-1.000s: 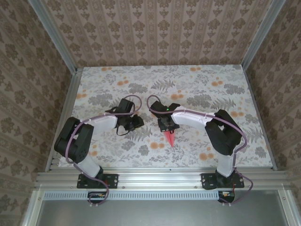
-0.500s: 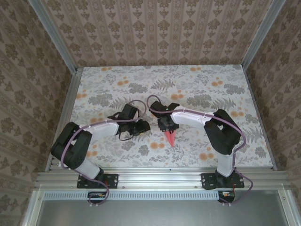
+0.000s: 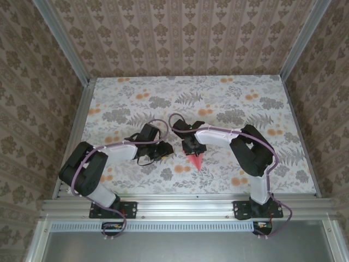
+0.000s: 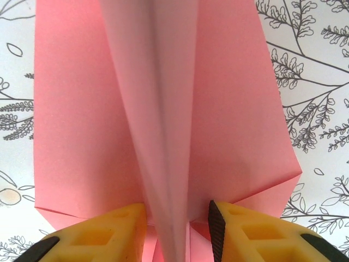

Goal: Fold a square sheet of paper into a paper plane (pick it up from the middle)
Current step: Turn over the paper plane at the center of the table.

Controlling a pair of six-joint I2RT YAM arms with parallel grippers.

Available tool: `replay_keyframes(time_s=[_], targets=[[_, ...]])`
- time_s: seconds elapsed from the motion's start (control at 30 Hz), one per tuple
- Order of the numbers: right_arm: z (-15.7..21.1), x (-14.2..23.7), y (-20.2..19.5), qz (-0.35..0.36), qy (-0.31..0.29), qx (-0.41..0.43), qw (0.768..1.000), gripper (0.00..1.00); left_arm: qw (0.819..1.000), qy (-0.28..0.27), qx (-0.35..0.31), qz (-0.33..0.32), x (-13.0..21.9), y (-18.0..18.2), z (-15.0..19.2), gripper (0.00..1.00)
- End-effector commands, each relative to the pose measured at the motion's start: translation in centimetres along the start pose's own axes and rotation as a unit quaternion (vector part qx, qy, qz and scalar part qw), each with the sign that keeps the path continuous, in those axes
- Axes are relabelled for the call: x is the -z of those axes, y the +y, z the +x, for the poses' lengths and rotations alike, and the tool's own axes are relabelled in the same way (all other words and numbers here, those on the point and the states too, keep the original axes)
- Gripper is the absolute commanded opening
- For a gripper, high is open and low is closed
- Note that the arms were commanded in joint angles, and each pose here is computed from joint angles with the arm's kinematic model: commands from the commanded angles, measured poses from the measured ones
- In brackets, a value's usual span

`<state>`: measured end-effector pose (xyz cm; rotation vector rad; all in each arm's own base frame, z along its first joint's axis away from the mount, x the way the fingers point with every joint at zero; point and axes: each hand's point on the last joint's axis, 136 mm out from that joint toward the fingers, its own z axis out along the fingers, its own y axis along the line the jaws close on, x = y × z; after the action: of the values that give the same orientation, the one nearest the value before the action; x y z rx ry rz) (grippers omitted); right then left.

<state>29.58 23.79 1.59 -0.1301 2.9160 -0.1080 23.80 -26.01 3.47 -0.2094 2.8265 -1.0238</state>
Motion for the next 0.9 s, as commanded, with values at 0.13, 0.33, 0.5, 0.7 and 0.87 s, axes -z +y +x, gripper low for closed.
replay_keyframes(time_s=[0.13, 0.33, 0.5, 0.7, 0.87], targets=[[-0.5, 1.0, 0.0, 0.006, -0.004, -0.004, 1.000, 0.37, 1.000, -0.002, 0.013, -0.003, 0.1, 0.6, 0.0, 0.34], [-1.6, 4.6, -0.2, 0.003, -0.036, -0.002, 0.999, 0.37, 1.000, -0.003, 0.011, -0.002, 0.1, 0.5, -0.1, 0.34], [-1.0, 4.5, -0.8, 0.022, -0.030, 0.012, 0.999, 0.42, 1.000, -0.002, 0.009, -0.003, 0.1, 0.5, -0.1, 0.34], [-0.1, 3.8, -1.1, 0.031, -0.011, 0.030, 0.999, 0.54, 1.000, -0.002, 0.008, -0.004, 0.2, 0.6, 0.0, 0.34], [0.8, 3.4, -1.1, 0.023, 0.001, 0.039, 0.999, 0.58, 1.000, -0.002, 0.007, -0.004, 0.2, 0.6, 0.0, 0.34]])
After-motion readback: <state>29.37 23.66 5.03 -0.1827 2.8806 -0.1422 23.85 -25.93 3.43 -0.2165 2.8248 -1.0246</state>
